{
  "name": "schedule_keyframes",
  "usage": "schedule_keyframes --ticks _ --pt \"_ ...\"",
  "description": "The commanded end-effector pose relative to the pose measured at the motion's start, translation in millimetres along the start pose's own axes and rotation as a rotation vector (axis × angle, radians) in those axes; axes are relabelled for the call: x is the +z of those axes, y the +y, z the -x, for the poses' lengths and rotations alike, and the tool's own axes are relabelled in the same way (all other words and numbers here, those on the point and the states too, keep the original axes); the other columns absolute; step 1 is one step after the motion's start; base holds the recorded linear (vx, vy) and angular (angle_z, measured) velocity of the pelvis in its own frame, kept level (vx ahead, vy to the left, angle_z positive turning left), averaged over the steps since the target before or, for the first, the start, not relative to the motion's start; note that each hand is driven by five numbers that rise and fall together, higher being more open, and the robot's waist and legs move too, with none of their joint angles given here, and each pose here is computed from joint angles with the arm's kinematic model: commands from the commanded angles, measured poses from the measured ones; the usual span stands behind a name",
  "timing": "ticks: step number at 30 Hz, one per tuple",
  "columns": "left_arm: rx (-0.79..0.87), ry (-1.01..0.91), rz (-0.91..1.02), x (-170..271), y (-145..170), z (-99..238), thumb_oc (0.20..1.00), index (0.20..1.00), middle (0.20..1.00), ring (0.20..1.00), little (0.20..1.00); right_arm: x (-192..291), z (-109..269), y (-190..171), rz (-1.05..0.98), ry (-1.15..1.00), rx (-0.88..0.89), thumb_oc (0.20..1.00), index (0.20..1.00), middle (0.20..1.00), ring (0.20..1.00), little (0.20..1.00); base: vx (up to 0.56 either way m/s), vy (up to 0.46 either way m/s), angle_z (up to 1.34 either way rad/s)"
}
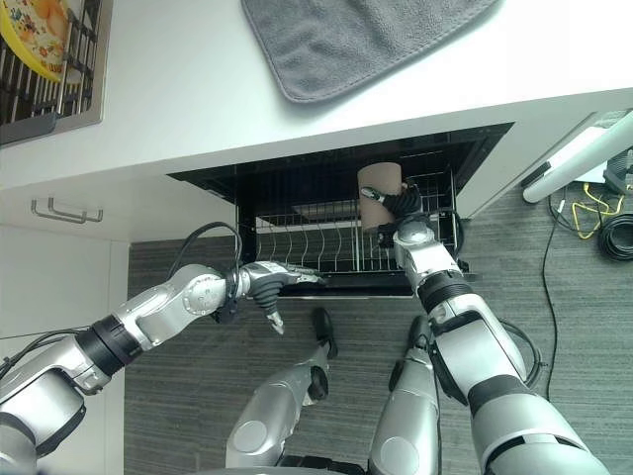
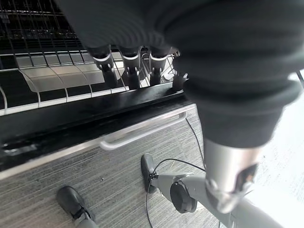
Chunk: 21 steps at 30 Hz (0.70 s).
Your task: Place the dishes in the dishwasher.
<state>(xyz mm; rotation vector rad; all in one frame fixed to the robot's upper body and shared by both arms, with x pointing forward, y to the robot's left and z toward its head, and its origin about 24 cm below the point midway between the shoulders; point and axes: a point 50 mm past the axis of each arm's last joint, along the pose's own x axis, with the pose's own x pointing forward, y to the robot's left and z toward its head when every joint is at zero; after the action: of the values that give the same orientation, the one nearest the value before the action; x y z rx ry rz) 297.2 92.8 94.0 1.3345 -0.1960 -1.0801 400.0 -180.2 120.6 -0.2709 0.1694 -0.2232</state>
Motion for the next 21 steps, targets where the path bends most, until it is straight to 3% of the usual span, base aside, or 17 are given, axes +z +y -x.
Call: schedule_keyframes --ticks 1,7,15,21 --pt "-0.085 -0.037 -0.004 12.1 -30.3 -5.6 1.000 1.000 1.000 1.000 1.000 20.3 11.5 25.9 0.015 -0.195 -0.084 1.000 1.000 1.000 1.000 1.000 0.04 0.043 -0.02" --pt "-0.037 -0.004 0.046 12.1 -45.3 -6.2 1.000 1.000 1.000 1.000 1.000 63.3 38.5 10.9 0.022 -0.480 -0.228 1.000 1.000 1.000 1.000 1.000 0.04 0.075 -0.03" --pt "0.004 0.055 0.092 0.8 -54.5 8.3 1.000 1.000 1.000 1.000 1.000 51.6 87.0 -3.6 -0.025 -0.682 -0.197 1.000 1.000 1.000 1.000 1.000 0.01 0.018 -0.05" --pt "0.003 0.084 0.101 -3.7 -58.1 11.7 1.000 1.000 1.000 1.000 1.000 45.5 97.4 -8.5 -0.059 -0.722 -0.166 1.000 1.000 1.000 1.000 1.000 0.00 -0.032 -0.01"
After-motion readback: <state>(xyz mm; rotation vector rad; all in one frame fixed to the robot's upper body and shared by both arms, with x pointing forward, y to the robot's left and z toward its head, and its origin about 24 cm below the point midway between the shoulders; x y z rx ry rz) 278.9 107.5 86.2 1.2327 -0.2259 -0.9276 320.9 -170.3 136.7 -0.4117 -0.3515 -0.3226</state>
